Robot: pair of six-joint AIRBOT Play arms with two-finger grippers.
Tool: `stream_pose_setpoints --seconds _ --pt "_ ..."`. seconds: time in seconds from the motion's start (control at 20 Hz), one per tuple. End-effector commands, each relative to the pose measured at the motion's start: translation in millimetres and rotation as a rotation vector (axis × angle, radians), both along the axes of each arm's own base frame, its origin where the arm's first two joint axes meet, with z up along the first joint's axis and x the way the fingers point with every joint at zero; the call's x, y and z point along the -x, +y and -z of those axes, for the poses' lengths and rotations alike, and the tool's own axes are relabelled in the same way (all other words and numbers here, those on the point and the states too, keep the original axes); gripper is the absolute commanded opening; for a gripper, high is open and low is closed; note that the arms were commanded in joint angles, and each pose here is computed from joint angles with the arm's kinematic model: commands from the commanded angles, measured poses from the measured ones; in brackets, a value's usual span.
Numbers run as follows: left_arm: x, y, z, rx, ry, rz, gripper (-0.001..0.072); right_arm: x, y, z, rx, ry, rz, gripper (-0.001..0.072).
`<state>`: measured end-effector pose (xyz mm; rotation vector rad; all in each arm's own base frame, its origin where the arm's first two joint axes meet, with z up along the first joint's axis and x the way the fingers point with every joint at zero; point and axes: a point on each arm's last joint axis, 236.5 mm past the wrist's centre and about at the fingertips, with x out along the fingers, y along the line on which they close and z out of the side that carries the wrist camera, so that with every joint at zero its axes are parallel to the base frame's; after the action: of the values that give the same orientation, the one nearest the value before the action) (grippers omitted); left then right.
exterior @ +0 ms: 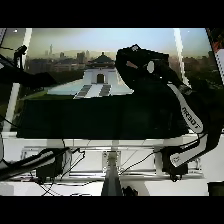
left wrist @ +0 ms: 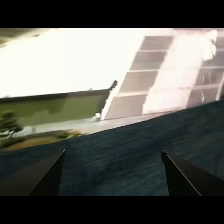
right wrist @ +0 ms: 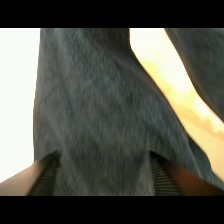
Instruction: Fold the clothes and pants, and hang the long-sleeved shirts on hangers.
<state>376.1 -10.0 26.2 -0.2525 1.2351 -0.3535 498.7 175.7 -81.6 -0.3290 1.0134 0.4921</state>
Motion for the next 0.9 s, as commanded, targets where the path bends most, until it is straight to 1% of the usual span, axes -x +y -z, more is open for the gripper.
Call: stream_pose_setpoints --seconds 0.0,0.05,0.1,0.15,0.2,0.3,0.4,0.6,0.7,0.8,0.85 --pt "-8.7 -17.2 -4.6 -0.013 -0.049 0.041 0.0691 -6.4 4.4 25.2 0.019 0.027 -0.013 0.0533" --pt "-12.1 -19.2 -5.3 -0.017 -0.063 0.042 0.0692 -6.0 3.6 28.1 0.025 0.03 -0.017 0.0451" --pt "-16.0 -20.8 -6.2 -0.022 -0.079 0.042 0.0691 -6.5 2.1 28.4 0.035 0.027 -0.021 0.0385" --pt "-20.0 -22.4 -7.4 -0.024 -0.096 0.039 0.0691 -7.1 0.1 27.7 0.048 0.025 -0.027 0.0284" --pt "-23.2 -23.3 -8.3 -0.027 -0.109 0.036 0.0691 -7.6 -1.6 25.7 0.06 0.024 -0.033 0.007" --pt "-29.1 -21.5 -11.1 -0.038 -0.137 0.035 0.0691 -1.5 -1.2 14.9 0.077 0.058 -0.052 0.0061" --pt "-40.2 -16.2 -23.5 -0.07 -0.21 0.059 0.0691 5.8 2.0 -16.4 0.086 0.075 -0.075 0.0061" --pt "-61.9 -13.2 -80.4 -0.097 -0.38 0.035 0.0691 24.5 17.3 -119.6 0.039 -0.038 -0.113 0.006" --pt "-58.7 -19.1 -102.6 -0.081 -0.431 0.032 0.0691 49.1 24.7 -169.8 0.003 -0.082 -0.14 0.006" --pt "-50.7 -24.6 -114.5 -0.067 -0.444 0.042 0.0688 88.0 23.9 -201.4 -0.007 -0.054 -0.174 0.006" --pt "-44.3 -29.4 -113.9 -0.05 -0.422 0.052 0.0659 112.9 15.3 -207.9 0.014 0.001 -0.19 0.006"
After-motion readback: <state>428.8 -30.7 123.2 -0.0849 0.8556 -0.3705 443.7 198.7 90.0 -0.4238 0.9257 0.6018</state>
